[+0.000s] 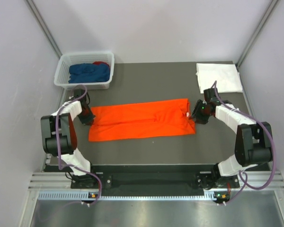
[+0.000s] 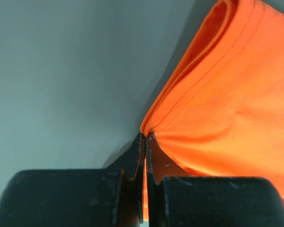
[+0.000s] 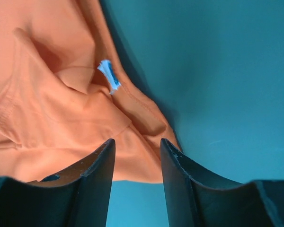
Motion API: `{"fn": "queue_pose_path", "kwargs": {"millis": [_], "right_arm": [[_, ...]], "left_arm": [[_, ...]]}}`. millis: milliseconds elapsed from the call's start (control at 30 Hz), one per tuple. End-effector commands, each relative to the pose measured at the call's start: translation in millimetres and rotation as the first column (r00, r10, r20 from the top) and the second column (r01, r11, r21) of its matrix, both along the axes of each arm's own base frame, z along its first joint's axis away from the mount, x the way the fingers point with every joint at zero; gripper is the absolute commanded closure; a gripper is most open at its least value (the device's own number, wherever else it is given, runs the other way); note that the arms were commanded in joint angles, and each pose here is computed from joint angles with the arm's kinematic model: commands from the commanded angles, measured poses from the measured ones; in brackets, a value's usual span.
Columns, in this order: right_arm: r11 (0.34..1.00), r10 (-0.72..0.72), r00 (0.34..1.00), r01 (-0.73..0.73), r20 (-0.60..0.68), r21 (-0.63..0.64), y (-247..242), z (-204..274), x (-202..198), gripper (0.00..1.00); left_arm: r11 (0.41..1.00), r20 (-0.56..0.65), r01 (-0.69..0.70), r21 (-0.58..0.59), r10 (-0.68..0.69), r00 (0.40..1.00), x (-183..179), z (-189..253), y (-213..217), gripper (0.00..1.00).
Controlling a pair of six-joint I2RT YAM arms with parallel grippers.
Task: Fold and stack the t-shirts
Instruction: Fold the tshirt
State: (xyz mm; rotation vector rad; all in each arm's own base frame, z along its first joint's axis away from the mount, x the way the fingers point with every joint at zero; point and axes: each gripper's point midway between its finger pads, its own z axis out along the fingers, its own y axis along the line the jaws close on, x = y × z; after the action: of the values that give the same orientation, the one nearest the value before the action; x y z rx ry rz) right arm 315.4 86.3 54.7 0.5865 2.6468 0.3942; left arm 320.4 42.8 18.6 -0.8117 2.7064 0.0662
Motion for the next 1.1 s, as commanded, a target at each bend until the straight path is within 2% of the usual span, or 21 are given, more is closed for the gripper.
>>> {"fn": "queue_pose_path", "kwargs": {"millis": [0,133,167,233,300,400,500,600,733,800,833,933,1067], "right_arm": [[0.994,-0.05,0.999,0.048,0.009,0.096,14.4,6.1,0.2,0.56],[0.994,-0.052,0.998,0.055,-0.031,0.092,14.9,-2.6,-15.3,0.57],[0.994,-0.064,0.998,0.064,-0.007,0.094,13.4,1.8,-14.7,0.56],[0.991,-0.081,0.997,0.081,-0.006,0.109,14.0,-2.5,-21.4,0.55],[0.988,-0.073,0.997,0.069,0.025,0.136,18.1,2.5,-18.7,0.54],[0.991,0.031,0.996,-0.042,0.084,0.126,23.5,14.9,-4.3,0.54],[0.985,0.129,0.98,-0.145,0.153,0.098,25.3,35.4,19.6,0.54],[0.982,0.136,0.982,-0.151,0.132,0.111,23.9,36.1,19.9,0.55],[0.997,-0.001,0.998,-0.004,0.068,0.073,15.4,31.4,15.7,0.56],[0.992,-0.079,0.996,0.075,0.033,0.097,26.1,34.3,11.3,0.55],[0.985,-0.133,0.991,0.132,0.009,0.109,37.2,35.5,6.6,0.55],[0.966,-0.228,0.973,0.23,-0.026,0.12,52.6,32.1,-1.3,0.54],[0.934,-0.326,0.945,0.326,-0.023,0.144,82.0,33.9,-7.0,0.53]], "left_arm": [[0.995,-0.303,-0.07,0.068,0.087,0.949,-86.6,-26.4,20.4,1.0],[0.987,-0.307,-0.156,0.045,0.162,0.938,-92.1,-25.2,32.1,1.0],[0.985,-0.314,-0.168,0.05,0.175,0.933,-94.3,-23.8,34.0,0.95],[0.979,-0.305,-0.195,0.064,0.205,0.93,-95.9,-20.8,40.9,0.7],[0.976,-0.276,-0.212,0.048,0.216,0.937,-90.5,-12.8,43.0,0.56],[0.971,-0.232,-0.228,0.069,0.238,0.943,-79.1,6.1,54.4,0.5],[0.971,-0.17,-0.221,0.089,0.233,0.957,-59.7,30.0,64.2,0.49],[0.978,-0.107,-0.198,0.062,0.204,0.973,-43.0,42.6,63.2,0.49],[0.976,-0.032,-0.218,0.021,0.219,0.975,-26.4,43.5,59.8,0.51],[0.981,0.023,-0.191,-0.027,0.192,0.981,-15.9,46.1,51.8,0.51],[0.985,0.115,-0.113,-0.128,0.128,0.985,-0.1,55.6,33.0,0.5],[0.969,0.288,0.083,-0.235,-0.012,0.958,27.7,82.4,-13.3,0.5],[0.94,0.371,0.309,-0.145,-0.238,0.898,53.5,111.8,-70.9,0.49]]}}
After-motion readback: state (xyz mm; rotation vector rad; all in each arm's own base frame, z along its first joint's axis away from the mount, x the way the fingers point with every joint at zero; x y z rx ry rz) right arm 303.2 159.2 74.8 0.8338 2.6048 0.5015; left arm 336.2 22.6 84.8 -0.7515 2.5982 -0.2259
